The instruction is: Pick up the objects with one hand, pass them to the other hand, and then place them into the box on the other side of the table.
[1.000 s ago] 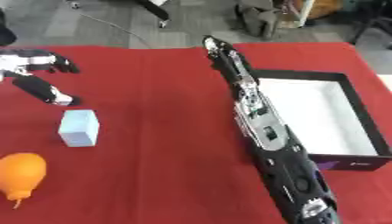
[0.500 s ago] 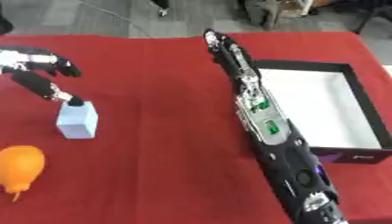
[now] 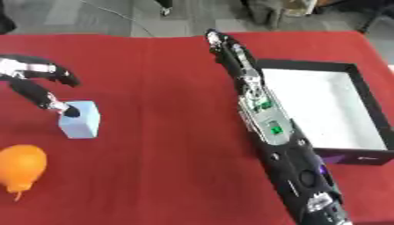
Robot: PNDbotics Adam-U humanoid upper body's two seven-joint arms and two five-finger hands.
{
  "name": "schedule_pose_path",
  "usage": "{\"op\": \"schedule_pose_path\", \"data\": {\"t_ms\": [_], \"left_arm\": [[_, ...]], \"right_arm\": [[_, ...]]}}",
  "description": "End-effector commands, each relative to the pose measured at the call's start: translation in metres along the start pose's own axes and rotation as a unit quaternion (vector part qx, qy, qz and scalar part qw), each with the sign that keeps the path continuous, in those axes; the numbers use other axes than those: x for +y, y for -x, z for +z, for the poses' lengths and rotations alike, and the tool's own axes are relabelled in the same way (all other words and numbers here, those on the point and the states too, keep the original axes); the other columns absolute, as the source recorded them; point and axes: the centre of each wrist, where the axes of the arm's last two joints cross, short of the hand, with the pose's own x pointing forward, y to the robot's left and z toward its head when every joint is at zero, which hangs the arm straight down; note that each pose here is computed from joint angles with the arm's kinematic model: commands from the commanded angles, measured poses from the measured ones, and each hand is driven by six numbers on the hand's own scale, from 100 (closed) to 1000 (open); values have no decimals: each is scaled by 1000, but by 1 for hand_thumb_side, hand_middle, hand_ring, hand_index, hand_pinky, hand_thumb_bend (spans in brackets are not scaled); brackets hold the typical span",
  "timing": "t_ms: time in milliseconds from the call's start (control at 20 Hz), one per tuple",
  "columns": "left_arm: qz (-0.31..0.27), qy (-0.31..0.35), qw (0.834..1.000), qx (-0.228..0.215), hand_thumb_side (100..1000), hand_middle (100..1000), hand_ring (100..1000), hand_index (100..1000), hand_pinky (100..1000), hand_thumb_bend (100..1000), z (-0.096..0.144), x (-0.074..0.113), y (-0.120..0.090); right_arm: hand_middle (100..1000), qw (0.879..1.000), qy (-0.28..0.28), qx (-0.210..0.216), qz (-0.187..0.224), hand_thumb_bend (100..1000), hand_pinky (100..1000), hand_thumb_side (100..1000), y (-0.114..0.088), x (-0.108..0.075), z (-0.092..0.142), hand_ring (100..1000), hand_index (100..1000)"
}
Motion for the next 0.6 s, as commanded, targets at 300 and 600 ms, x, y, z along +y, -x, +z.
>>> {"op": "schedule_pose_path", "data": {"t_ms": [300,600], "left_arm": [[-45,-10,998,44,373,849,970,926,1000,563,4,1,-5],[-13,-1,1000,24,387,834,959,915,1000,547,-5,-5,-7]], "right_arm": [[806,1000,3,-21,1,100,891,838,-12,-4,-1,865,876],[805,1000,4,-20,-4,100,891,840,-12,-2,-1,865,875]]}}
